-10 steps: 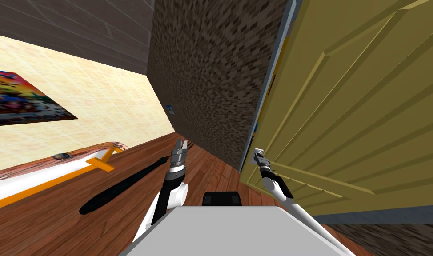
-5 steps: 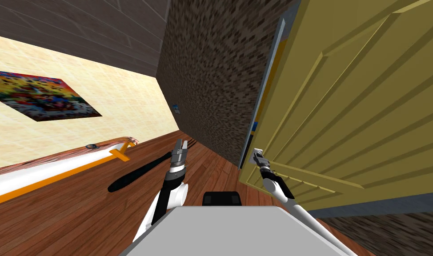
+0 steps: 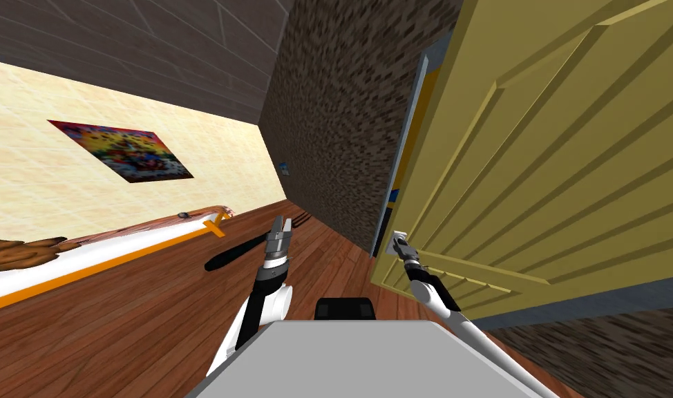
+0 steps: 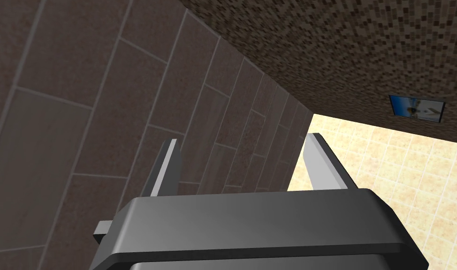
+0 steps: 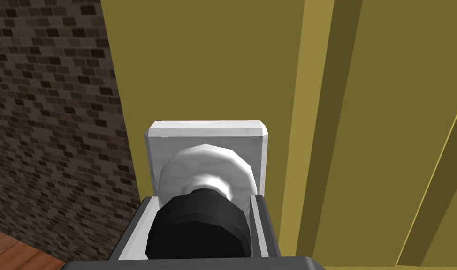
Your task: Pull the door open
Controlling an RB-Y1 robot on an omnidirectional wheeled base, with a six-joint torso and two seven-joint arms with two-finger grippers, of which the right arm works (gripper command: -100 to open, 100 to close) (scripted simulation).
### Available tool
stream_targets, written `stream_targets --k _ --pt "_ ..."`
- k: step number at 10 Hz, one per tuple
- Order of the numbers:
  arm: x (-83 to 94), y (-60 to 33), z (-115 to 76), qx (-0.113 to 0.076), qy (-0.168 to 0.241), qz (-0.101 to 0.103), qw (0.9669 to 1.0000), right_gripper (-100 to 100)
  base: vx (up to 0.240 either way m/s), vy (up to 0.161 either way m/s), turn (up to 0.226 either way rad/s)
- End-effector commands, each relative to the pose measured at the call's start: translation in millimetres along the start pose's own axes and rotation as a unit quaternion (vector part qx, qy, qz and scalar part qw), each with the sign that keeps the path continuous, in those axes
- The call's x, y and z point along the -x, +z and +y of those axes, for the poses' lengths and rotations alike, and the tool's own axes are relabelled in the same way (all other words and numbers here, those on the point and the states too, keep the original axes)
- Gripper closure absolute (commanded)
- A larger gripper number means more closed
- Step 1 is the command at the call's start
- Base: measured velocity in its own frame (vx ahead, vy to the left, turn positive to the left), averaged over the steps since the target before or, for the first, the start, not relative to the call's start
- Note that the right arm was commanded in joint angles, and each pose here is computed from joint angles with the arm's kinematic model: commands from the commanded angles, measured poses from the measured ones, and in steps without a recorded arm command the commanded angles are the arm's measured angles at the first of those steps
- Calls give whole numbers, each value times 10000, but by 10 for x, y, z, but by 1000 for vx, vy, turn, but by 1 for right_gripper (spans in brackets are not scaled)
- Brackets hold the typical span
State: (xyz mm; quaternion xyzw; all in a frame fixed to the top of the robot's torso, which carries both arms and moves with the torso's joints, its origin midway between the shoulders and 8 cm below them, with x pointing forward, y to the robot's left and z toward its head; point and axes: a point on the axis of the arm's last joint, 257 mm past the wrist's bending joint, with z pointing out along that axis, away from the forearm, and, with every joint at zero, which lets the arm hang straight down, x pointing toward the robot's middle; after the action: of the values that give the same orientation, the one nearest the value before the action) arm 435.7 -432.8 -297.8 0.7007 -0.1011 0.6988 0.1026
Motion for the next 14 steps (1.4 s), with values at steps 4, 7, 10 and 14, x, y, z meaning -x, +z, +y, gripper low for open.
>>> stream_targets --k 4,7,10,14 --pt "24 -69 -61 -201 5 -31 9998 100 -210 -23 103" --pt "8 -105 -87 -317 4 -12 9995 100 -223 -48 144" --pt "-6 -149 -116 -445 6 4 9990 100 -201 -36 116" --pt "-5 -185 -133 -541 -1 -2 9985 100 -186 -42 96"
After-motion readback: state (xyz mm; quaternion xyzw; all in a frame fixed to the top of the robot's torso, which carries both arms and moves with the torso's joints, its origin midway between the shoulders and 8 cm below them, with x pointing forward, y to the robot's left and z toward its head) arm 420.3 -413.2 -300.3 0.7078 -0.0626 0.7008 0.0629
